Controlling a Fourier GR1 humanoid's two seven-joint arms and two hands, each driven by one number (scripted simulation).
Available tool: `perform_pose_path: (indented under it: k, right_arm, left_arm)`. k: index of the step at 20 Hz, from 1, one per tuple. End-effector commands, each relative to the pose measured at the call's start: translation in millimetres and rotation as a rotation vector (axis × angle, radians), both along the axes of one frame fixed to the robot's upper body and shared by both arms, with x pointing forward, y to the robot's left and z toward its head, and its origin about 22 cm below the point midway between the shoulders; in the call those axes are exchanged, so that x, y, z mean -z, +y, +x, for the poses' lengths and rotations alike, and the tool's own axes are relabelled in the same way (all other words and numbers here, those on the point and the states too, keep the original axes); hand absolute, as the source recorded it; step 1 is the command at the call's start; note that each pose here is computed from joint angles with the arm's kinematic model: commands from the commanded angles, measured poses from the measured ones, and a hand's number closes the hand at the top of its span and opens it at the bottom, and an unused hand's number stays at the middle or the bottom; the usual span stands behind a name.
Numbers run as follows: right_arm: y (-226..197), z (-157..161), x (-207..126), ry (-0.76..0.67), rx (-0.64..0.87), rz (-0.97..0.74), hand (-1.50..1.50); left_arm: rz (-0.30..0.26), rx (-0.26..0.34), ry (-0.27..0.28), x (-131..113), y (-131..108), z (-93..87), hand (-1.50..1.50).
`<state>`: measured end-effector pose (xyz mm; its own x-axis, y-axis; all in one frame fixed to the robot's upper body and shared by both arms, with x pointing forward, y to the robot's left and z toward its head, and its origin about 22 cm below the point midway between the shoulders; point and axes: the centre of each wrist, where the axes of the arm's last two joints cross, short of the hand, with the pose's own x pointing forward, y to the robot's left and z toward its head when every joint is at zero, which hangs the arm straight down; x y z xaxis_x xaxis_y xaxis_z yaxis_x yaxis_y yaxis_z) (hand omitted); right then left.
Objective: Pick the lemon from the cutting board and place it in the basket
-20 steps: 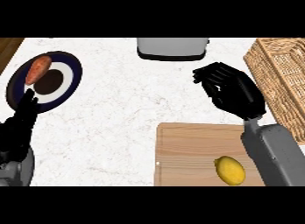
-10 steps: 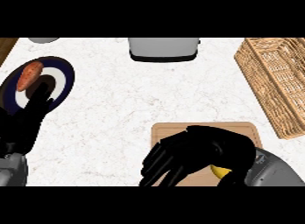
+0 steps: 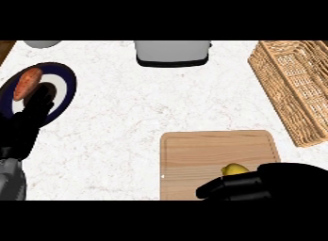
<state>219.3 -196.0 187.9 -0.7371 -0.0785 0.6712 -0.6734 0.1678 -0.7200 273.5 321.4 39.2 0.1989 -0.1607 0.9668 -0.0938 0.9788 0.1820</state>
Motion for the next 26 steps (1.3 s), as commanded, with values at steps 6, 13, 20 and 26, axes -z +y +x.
perform_pose_path:
  k: [6, 13, 20, 26]
  right_arm:
    - [-25.8, 24.0, -81.5, -0.328, 0.374, -0.303, -1.50]
    - [-45.6, 48.9, -123.2, -0.253, 0.220, -0.570, -1.50]
    - [-85.3, 63.3, -119.1, -0.115, 0.144, -0.520, -1.50]
    - [-108.8, 80.1, -83.8, -0.036, 0.204, -0.347, -1.50]
  left_arm:
    - [-0.009, 0.044, -0.002, 2.3, -34.1, 12.4, 0.00]
    - [-0.008, 0.026, -0.010, -2.5, -2.2, 20.0, 0.00]
    - [-0.006, 0.040, -0.002, -3.2, -22.0, 17.9, 0.00]
    - [-0.008, 0.053, -0.007, -8.4, -17.4, 23.4, 0.00]
